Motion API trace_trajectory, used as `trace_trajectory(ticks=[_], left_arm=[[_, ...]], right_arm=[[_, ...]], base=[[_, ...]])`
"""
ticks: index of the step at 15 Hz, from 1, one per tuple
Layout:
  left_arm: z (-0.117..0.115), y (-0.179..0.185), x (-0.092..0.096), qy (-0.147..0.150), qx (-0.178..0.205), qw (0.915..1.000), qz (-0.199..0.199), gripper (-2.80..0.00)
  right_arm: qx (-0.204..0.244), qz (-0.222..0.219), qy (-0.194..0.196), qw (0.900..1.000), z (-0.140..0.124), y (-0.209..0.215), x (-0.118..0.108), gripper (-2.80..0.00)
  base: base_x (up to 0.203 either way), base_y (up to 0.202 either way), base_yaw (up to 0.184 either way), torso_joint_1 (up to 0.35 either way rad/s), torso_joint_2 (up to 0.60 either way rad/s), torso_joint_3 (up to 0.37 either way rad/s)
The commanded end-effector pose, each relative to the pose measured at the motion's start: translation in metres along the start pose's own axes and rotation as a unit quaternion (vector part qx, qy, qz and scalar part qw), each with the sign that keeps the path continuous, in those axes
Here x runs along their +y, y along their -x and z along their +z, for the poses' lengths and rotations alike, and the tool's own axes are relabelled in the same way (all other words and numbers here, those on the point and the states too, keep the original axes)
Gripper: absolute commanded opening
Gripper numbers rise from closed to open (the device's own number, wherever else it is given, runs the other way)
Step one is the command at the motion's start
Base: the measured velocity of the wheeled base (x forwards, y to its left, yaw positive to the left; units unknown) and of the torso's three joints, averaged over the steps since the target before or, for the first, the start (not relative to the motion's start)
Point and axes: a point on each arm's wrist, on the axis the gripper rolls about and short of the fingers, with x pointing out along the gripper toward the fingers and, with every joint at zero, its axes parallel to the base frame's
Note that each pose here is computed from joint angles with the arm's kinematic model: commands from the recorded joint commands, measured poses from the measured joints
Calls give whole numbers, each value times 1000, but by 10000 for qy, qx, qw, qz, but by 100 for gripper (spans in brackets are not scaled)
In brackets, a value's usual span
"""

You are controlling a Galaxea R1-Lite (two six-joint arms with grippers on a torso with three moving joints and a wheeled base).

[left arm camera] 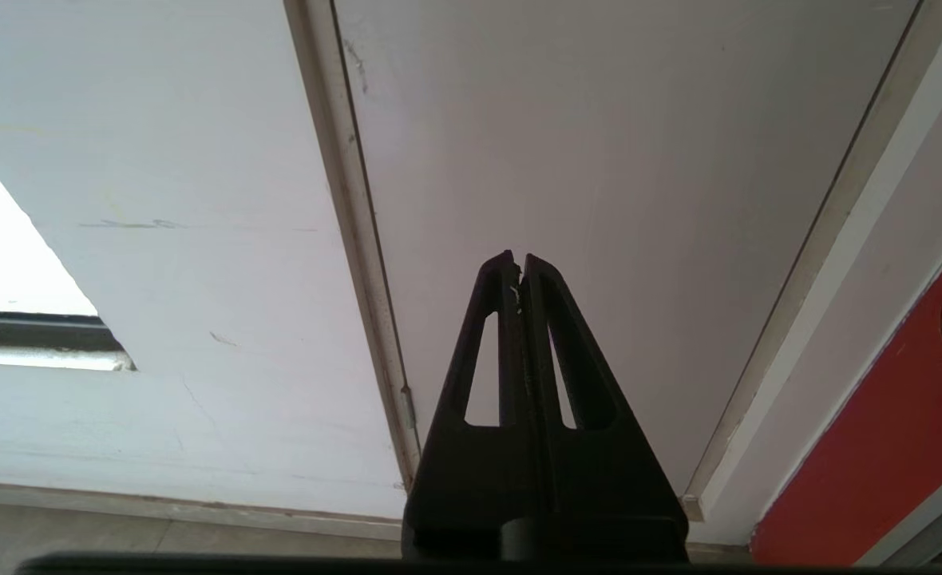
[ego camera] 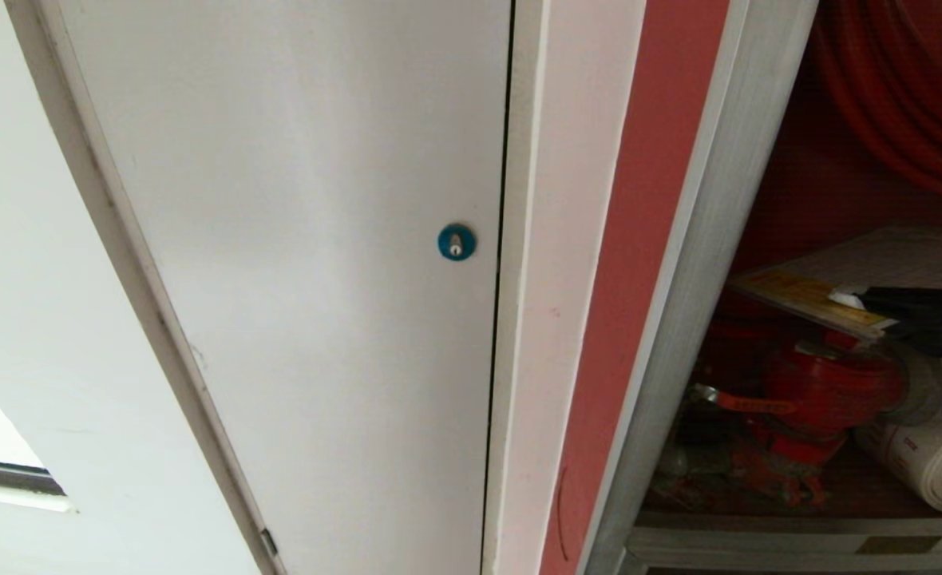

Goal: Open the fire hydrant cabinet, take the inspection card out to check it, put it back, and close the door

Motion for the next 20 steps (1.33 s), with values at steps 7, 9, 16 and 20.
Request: trace_trajectory(ticks=[7,9,16,20], left_arm=[[0,0,0,0,-6,10000,2,-280],[0,0,0,0,7,10000,2,-280],[0,0,0,0,7,10000,2,-280],[0,0,0,0,-6,10000,2,-280]], right_arm=[[-39,81,-177,9998,23,-15,2,-280],[132,97,-307,9994,25,-18,0,-280],[199,336,-525,9979,33,-21,3,-280],[213,256,-582,9978,37,-28,-1,-280]], base=[[0,0,0,0,0,0],[0,0,0,0,0,0],[0,0,0,0,0,0],[0,0,0,0,0,0]])
